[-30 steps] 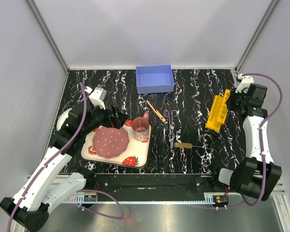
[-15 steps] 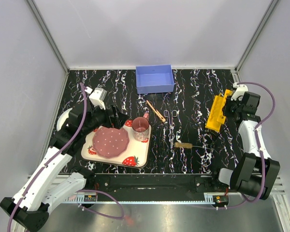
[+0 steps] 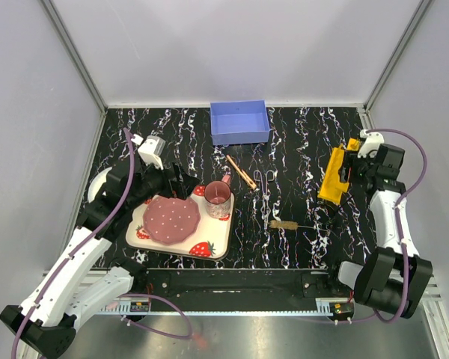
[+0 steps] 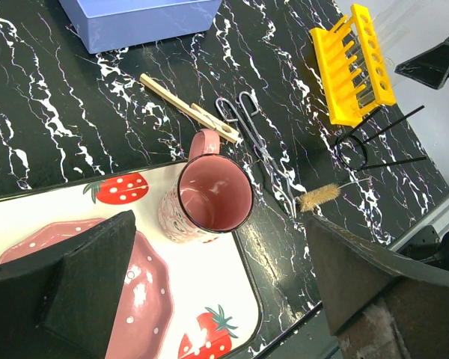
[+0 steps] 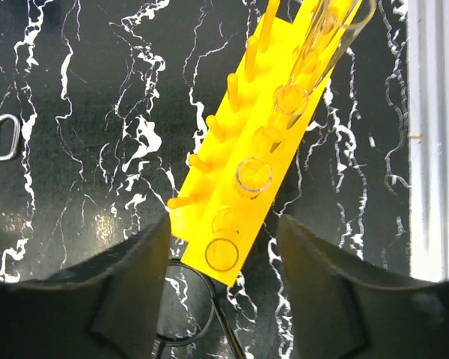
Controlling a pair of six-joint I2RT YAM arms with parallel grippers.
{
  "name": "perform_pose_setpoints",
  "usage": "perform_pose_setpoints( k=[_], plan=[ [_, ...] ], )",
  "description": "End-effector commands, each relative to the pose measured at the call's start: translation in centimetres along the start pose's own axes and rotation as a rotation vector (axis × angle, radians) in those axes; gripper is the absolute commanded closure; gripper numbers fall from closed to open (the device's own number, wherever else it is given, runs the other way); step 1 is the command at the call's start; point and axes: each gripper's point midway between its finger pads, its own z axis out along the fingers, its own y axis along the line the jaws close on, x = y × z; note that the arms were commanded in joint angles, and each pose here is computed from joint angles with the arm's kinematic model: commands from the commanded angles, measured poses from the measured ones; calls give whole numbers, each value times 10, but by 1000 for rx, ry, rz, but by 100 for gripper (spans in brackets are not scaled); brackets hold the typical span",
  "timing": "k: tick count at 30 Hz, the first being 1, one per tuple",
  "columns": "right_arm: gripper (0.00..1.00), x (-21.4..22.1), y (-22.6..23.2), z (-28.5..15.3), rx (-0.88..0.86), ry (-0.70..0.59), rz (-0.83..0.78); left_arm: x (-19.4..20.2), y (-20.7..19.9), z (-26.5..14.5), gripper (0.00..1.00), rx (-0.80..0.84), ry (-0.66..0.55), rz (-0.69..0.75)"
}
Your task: Organize the chemistry lab equipment
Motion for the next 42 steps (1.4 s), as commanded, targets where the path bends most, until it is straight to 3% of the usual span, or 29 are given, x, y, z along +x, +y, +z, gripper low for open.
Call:
perform_pose_setpoints(
  k=[1, 7, 17, 21, 30, 37, 42],
  plan=[
    [29, -49, -4, -31, 22, -104, -90, -14, -7, -2, 1, 28, -55, -1],
    [0, -73, 13, -64, -65, -110, -229, -17, -11, -5, 1, 46, -61, -23],
    [0, -57, 119, -120, -718, -117, -357, -14, -17, 1, 1, 80, -25, -69],
    [0, -39, 146, -122, -853, -80, -458, -12, -21, 4, 1, 98, -8, -87],
    [0, 28, 204, -99, -1006, 135, -676, -5, -24, 8, 1, 119, 15, -135],
    [0, 102, 204, -42, -859, 327, -943, -1, -24, 10, 1, 124, 23, -170],
    [1, 134, 195, -20, -794, 416, -977, 7, -24, 14, 1, 131, 41, -194]
  ],
)
